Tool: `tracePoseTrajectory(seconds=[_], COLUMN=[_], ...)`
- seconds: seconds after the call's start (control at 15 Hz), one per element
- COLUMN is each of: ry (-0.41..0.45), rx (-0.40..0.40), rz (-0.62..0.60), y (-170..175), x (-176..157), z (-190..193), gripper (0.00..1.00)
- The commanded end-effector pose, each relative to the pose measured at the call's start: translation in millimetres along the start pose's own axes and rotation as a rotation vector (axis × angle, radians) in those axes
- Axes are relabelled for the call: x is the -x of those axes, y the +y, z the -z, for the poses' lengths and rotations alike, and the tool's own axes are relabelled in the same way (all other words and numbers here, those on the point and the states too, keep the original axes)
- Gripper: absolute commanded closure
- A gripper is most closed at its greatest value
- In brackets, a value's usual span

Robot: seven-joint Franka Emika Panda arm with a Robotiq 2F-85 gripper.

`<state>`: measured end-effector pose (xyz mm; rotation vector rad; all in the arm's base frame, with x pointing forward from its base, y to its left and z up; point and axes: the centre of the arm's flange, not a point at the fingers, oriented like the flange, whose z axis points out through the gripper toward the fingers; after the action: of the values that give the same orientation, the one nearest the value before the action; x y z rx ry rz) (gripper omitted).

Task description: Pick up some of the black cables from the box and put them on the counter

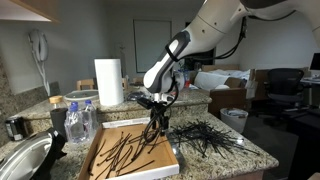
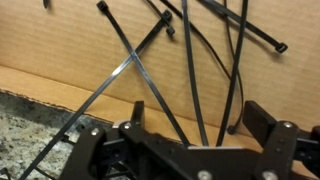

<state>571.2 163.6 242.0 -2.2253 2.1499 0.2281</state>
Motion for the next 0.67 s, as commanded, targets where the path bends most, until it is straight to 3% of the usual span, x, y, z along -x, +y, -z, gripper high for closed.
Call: tracePoseTrajectory(seconds=[0.0, 0.07, 0.6], ry=[-0.02, -0.018, -0.012], rx=[0.018, 0.014, 0.005], rz=[0.018, 0.019, 0.029], y=[-5.7, -6.6, -12.1], x=[-7.0, -7.0, -0.3], z=[0.7, 0.9, 5.4], gripper=[0.25, 0.26, 0.8])
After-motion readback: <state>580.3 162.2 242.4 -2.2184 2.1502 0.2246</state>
